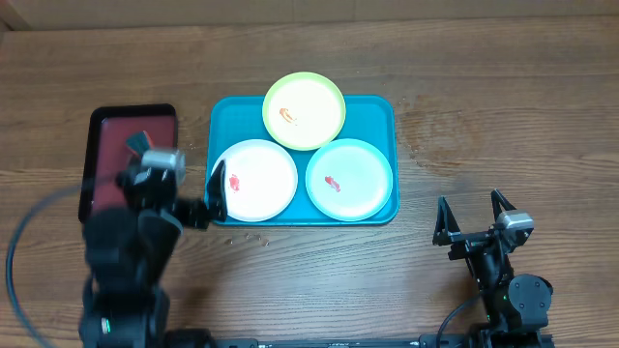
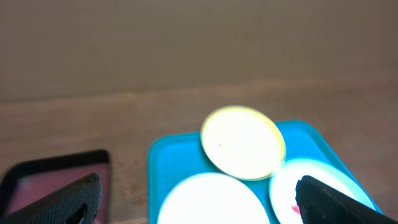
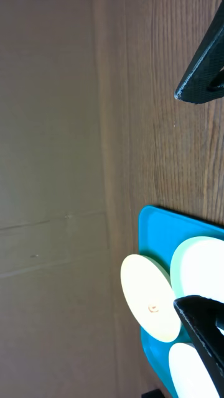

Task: Clean dirty plates on tray and stack at the side
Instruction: 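Move the left gripper over the red tray and grasp the sponge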

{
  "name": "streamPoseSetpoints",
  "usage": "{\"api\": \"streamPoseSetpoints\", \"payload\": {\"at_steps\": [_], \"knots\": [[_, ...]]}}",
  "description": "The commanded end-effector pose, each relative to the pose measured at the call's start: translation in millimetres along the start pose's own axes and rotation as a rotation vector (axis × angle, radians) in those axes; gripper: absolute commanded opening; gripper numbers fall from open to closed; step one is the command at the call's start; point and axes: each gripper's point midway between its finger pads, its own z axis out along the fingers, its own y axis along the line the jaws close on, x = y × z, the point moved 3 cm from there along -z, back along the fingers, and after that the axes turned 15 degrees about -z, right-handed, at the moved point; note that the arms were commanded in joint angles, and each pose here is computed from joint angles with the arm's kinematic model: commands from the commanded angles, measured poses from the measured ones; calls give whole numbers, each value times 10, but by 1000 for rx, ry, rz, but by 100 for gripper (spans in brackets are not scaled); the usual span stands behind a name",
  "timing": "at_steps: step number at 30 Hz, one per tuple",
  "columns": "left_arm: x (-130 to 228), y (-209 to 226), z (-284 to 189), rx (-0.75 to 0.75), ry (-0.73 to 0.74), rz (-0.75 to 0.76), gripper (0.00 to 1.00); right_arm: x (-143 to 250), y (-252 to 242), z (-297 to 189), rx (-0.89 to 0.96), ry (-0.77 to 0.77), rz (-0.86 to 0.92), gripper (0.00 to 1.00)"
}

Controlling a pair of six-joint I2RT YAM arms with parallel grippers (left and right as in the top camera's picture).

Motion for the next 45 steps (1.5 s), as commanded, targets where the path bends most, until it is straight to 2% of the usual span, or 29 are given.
{"api": "streamPoseSetpoints", "payload": {"at_steps": [1,9,13,17,23,27,33,35,43,45], "knots": [[-130,-40,259,35,102,19,100,25,-18,2,13,0,-3,100],[-313,793,742,-370,294,-287,100,25,-18,2,13,0,-3,100],[-326,1248,940,-460,298,-363,100,25,-18,2,13,0,-3,100],[-91,1609,1115,-536,359,-416,99,25,-19,2,13,0,-3,100],[309,2094,1388,-623,410,-600,100,25,-18,2,13,0,-3,100],[584,2325,1582,-665,451,-612,100,25,-18,2,13,0,-3,100],[906,2571,1739,-755,491,-593,93,26,-19,2,13,0,-3,100],[1021,2656,1761,-796,508,-584,87,25,-18,2,13,0,-3,100],[1411,2731,1930,-777,588,-609,82,25,-19,2,13,0,-3,100],[1463,2744,1936,-781,601,-609,74,25,-18,2,13,0,-3,100]]}}
